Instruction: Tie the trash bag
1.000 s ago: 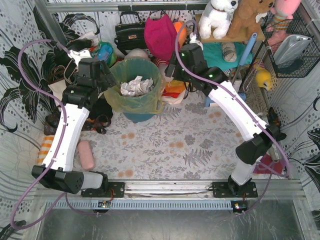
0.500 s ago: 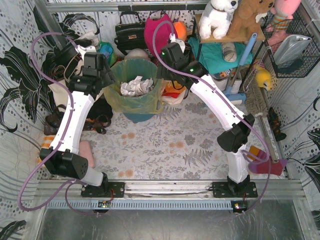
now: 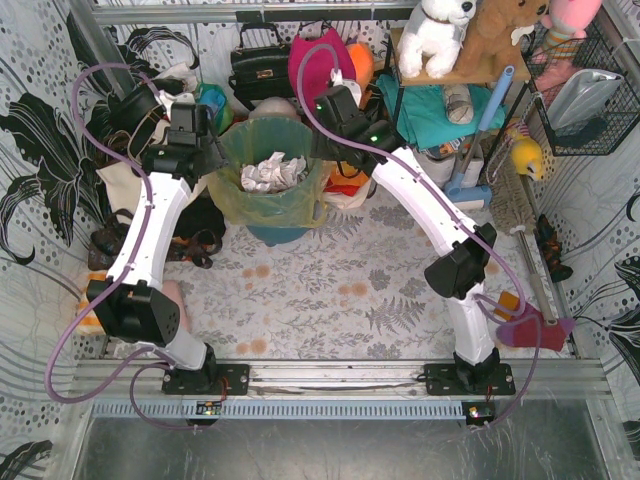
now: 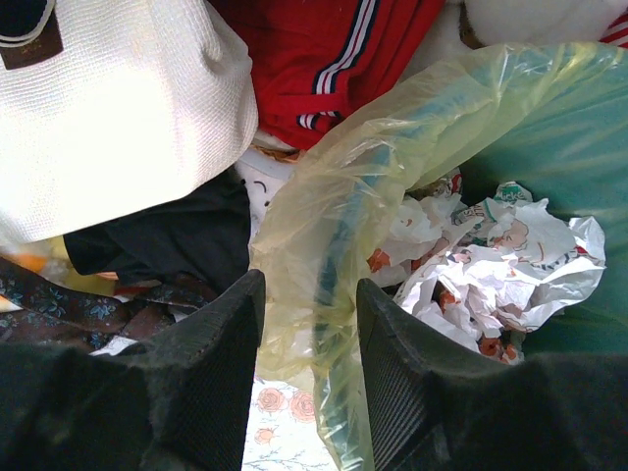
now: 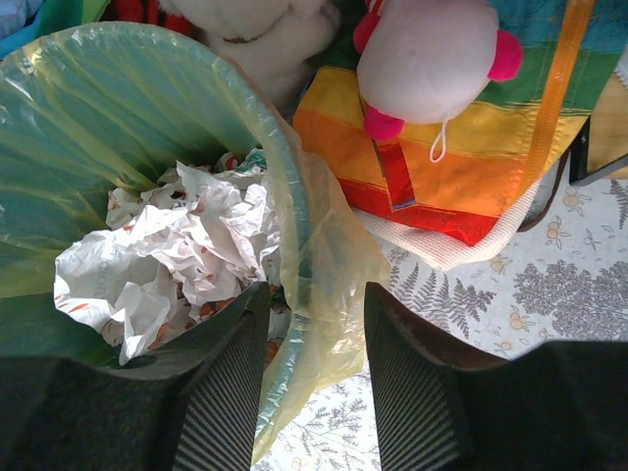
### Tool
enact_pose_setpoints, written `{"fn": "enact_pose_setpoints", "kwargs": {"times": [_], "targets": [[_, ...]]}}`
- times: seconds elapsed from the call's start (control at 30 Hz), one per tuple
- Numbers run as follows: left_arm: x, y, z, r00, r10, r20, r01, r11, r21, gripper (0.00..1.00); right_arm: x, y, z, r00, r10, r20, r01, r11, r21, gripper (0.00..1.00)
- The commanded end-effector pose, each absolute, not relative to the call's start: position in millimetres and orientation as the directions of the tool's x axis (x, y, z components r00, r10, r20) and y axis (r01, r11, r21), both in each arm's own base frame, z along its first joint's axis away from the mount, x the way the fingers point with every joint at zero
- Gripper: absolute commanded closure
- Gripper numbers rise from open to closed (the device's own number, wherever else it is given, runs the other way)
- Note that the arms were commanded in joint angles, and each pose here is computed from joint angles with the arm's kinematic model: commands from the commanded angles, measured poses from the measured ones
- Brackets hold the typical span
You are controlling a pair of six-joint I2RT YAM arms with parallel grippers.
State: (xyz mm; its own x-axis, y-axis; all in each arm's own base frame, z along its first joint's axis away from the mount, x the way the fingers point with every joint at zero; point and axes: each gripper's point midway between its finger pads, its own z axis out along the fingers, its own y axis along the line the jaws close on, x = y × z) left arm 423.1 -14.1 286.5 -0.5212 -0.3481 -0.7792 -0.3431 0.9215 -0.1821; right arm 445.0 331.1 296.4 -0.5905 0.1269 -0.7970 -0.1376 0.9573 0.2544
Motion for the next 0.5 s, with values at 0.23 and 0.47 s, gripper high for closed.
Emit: {"fn": "enact_pose_setpoints", "kwargs": {"times": [0.23,0.47], "targets": [[437.7,-10.6,288.8,-0.508,-0.324,-0.798,-0.308,0.934,-0.183,0.58,448.2,350.3,289.0,-0.6,0.097,-0.794,-0.191,0.947,0.26,0.63],[437.9,-11.8,281.2,-0.525,-0.32,-0.789,-0.297,0.937,-0.182,0.67,450.5,351.9,281.5,-0.608,0.089,-0.789,-0.189,0.949,0.253,0.68]]}}
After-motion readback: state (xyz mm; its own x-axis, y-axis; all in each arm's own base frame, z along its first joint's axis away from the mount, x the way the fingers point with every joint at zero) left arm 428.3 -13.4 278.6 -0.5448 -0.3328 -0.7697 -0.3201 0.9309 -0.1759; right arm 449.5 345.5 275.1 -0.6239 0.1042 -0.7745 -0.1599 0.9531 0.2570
